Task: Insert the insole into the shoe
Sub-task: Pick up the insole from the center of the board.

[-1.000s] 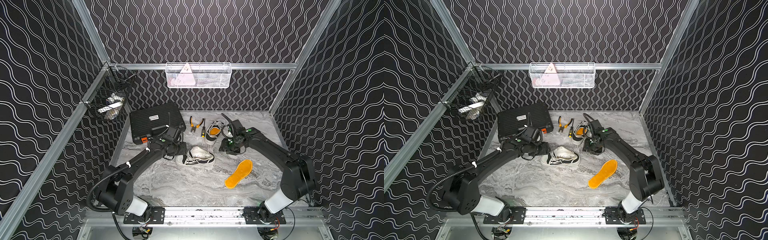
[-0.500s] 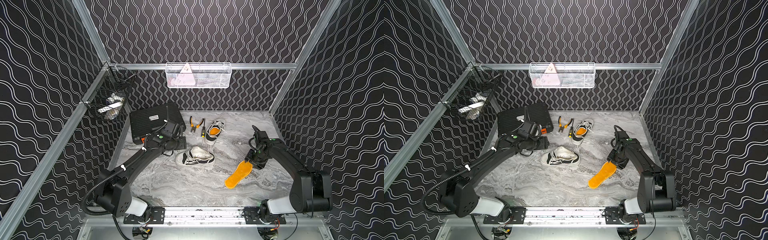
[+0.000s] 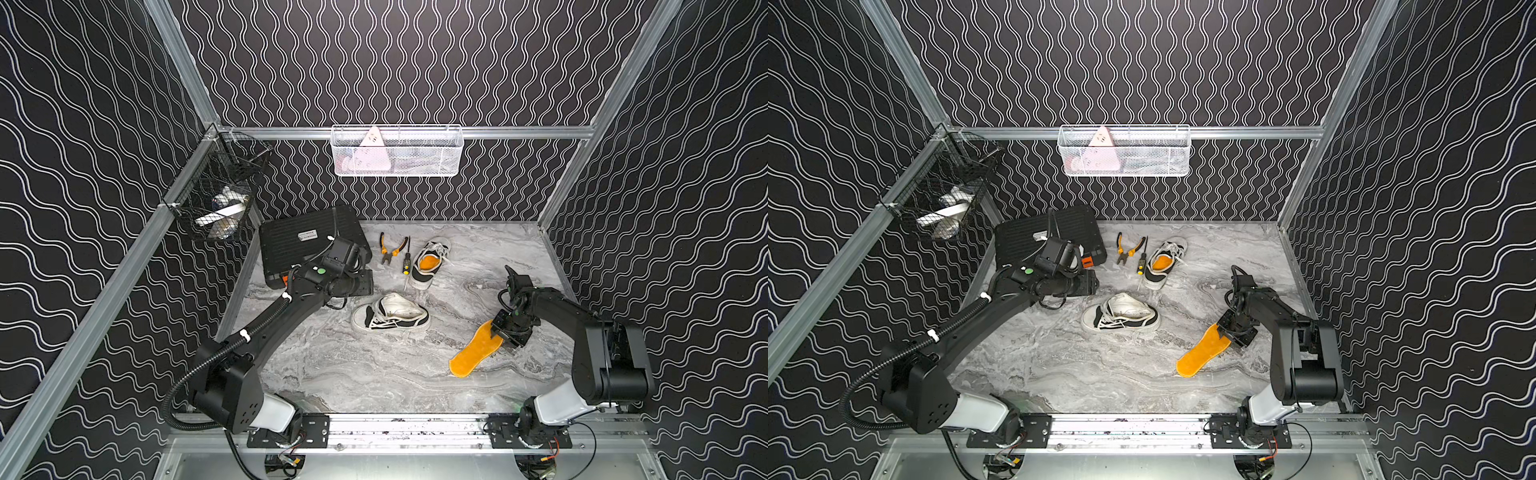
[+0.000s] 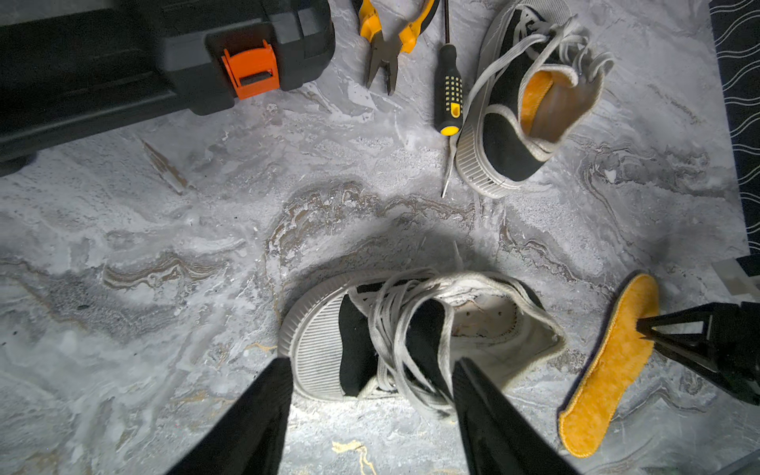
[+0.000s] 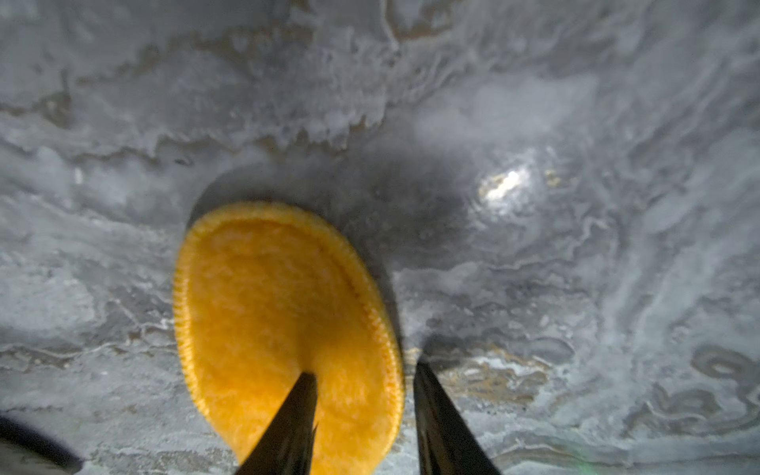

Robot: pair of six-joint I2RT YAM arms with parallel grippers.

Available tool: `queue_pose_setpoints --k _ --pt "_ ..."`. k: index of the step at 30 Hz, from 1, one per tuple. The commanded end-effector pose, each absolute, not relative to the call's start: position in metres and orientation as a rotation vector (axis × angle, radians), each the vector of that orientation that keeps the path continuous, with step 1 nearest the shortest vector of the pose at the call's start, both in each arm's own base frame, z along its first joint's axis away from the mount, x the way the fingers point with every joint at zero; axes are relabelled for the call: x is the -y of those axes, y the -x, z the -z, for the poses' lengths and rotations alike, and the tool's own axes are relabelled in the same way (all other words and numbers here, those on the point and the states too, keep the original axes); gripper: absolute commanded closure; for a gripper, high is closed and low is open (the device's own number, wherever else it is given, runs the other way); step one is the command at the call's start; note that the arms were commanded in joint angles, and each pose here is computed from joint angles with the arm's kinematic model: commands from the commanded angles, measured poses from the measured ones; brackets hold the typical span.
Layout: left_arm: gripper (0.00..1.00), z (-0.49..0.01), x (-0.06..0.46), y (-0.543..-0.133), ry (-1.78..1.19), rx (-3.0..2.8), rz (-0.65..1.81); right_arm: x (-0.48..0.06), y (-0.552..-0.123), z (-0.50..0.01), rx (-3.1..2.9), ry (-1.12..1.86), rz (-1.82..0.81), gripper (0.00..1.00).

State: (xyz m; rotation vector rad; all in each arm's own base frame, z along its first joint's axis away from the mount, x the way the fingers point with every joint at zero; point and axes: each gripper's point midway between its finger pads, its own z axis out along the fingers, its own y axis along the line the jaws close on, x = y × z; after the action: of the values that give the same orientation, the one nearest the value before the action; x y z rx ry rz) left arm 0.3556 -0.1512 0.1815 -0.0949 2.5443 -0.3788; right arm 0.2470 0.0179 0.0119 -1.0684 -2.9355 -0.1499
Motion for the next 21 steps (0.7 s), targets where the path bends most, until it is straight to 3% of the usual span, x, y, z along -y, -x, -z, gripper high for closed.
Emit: queue_pose_setpoints --k 1,5,11,16,21 --pt "0.33 -0.189 0.150 -0.361 0.078 -2.524 0.357 -0.019 -0.254 -0.003 2.974 1.061 0.176 0.72" --pt "0.33 -0.194 0.157 -0.366 0.048 -2.522 0.388 -0.028 -0.272 -0.022 3.087 0.959 0.289 0.86" --pt "0.33 -0.202 0.205 -0.364 -0.194 -2.516 0.679 -0.061 -0.308 -0.080 3.324 0.756 0.415 0.92" --pt "0.31 -0.212 0.245 -0.347 -0.416 -2.488 1.000 -0.132 -0.320 -0.131 3.528 0.138 0.443 0.93" --pt "0.27 -0.223 0.259 -0.336 -0.547 -2.451 1.130 -0.193 -0.305 -0.167 3.549 -0.468 0.485 0.93"
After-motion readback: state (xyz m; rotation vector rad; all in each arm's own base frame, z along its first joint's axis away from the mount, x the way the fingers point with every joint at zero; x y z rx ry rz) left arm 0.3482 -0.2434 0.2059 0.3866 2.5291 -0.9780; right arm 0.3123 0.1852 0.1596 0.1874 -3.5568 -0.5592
